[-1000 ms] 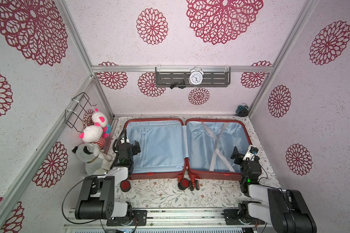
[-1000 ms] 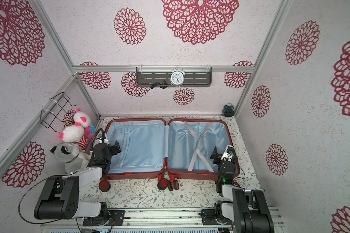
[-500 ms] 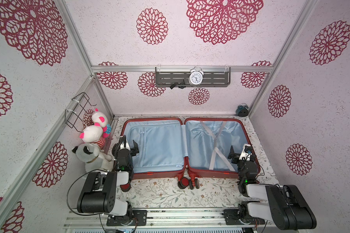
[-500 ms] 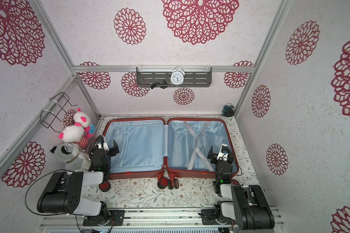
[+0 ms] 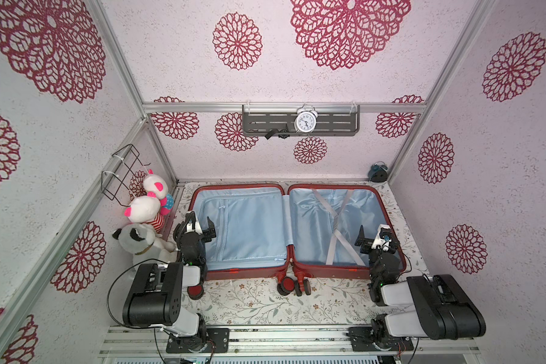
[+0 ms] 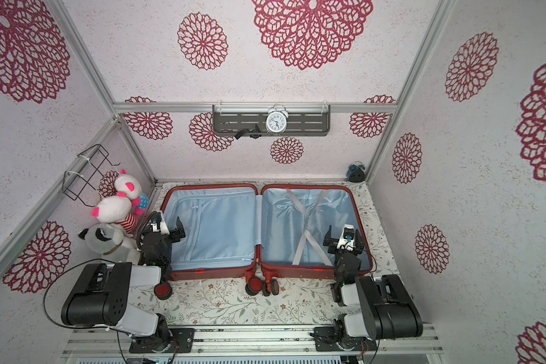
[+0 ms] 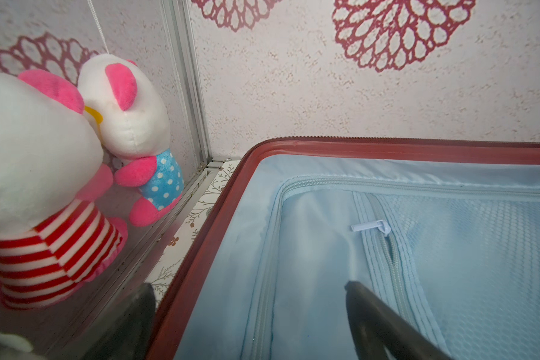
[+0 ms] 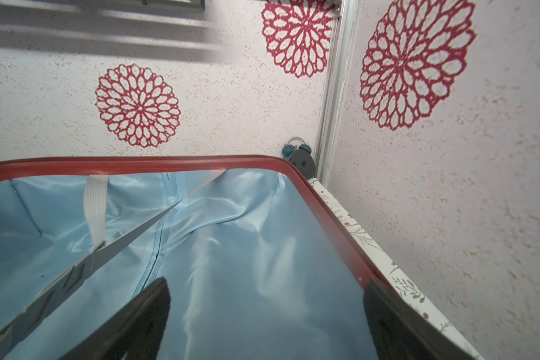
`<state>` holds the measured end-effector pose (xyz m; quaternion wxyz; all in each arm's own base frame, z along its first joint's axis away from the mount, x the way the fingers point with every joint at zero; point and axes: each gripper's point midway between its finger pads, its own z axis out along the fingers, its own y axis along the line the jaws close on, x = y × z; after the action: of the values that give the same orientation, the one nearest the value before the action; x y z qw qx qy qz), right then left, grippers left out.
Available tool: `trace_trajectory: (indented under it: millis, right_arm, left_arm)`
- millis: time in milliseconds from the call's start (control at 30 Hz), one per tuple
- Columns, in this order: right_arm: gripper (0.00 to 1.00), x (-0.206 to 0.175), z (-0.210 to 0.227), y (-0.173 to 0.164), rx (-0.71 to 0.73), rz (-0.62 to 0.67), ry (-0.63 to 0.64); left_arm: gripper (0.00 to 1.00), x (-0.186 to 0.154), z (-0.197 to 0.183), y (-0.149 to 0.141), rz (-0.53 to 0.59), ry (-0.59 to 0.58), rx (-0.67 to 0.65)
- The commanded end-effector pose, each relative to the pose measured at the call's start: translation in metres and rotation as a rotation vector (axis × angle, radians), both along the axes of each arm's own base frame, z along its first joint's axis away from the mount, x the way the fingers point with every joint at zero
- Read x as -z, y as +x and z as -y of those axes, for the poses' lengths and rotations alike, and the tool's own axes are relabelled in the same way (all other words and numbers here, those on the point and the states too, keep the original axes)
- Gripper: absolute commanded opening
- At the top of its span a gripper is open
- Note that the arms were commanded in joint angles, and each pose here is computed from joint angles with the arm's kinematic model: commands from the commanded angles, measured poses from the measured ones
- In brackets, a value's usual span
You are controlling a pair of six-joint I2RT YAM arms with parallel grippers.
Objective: Open the suitcase zippers
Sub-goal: Reset both arms
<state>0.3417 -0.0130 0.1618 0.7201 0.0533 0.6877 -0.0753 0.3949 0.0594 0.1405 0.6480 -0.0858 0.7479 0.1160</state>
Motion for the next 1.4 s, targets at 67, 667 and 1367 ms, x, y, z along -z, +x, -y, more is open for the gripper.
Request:
trace_trajectory:
  millis: [67,667,1367]
  right_arm:
    - [0.99,0.04,-0.006,0.015,-0.029,-0.159,-0.032]
    - [0.99,0.05,0.009,0.037,-0.033,-0.244,0.051]
    - [0.99,0.051,0.009,0.038,-0.035,-0.249,0.051]
  left_arm:
    - [0.98,0.016,-0.002,0.003,-0.068,-0.025,0.009]
    - [0.98,0.019,-0.004,0.005,-0.084,-0.041,0.015]
    - [0.98,0.018,-0.005,0.006,-0.084,-0.043,0.015]
